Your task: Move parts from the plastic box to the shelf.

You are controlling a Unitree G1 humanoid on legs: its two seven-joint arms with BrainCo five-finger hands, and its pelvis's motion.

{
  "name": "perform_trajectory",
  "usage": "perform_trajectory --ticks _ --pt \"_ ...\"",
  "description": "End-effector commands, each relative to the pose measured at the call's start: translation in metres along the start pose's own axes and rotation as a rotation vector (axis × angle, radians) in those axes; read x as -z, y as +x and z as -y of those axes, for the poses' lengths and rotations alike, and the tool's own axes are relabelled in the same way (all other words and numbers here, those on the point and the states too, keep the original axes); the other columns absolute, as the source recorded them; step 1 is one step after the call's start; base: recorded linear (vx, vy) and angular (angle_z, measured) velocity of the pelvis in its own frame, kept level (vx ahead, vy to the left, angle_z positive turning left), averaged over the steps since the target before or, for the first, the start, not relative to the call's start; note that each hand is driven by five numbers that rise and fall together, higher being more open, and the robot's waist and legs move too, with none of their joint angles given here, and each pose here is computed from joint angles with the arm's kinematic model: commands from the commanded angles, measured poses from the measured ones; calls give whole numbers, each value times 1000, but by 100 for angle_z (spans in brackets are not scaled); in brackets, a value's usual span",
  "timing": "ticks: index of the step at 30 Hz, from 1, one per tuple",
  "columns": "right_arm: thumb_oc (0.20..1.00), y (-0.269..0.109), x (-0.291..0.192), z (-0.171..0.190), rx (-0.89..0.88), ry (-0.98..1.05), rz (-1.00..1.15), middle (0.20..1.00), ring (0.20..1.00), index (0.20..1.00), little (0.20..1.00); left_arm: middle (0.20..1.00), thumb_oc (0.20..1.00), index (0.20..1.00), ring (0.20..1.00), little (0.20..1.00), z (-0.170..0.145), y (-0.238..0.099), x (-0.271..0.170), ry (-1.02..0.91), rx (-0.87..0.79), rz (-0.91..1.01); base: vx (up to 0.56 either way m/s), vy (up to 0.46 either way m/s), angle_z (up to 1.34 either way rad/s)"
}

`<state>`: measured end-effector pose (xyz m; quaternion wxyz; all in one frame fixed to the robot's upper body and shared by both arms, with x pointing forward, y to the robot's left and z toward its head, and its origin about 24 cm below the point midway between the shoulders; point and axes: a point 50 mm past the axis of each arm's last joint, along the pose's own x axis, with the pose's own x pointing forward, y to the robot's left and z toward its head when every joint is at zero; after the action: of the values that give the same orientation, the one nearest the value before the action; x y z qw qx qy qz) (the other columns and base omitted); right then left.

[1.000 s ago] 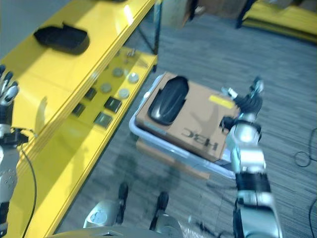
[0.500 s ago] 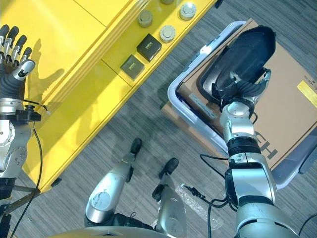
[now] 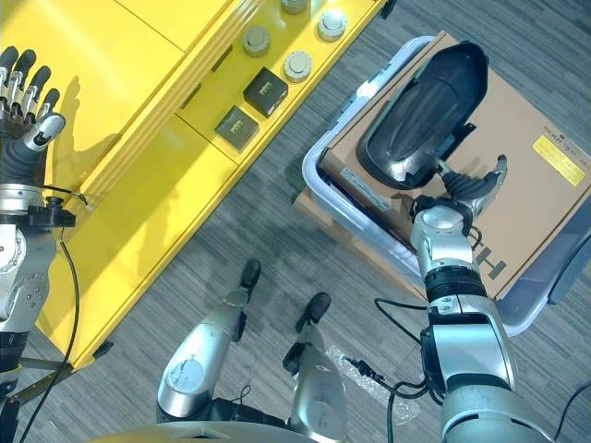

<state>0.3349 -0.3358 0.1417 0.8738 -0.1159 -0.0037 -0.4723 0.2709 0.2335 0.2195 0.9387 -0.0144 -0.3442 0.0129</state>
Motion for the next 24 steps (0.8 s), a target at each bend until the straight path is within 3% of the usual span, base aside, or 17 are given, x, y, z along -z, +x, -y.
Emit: perform_trajectory --ticks 1,7,15,24 --pt "1000 7 19 23 61 -118 8 1000 1000 1000 1000 1000 1000 1000 1000 1000 0 -6 -11 -37 -1 80 0 0 0" --pt "1000 7 25 21 31 -102 4 1000 1000 1000 1000 1000 1000 1000 1000 1000 4 -6 -11 -43 8 90 -2 -2 -1" --pt "1000 5 -30 20 65 132 164 1000 1000 1000 1000 1000 1000 1000 1000 1000 -2 -9 -14 -46 -1 88 0 0 0" --pt "1000 0 -53 12 41 155 211 1000 1000 1000 1000 1000 1000 1000 1000 1000 -7 -6 -13 -40 -9 67 0 0 0"
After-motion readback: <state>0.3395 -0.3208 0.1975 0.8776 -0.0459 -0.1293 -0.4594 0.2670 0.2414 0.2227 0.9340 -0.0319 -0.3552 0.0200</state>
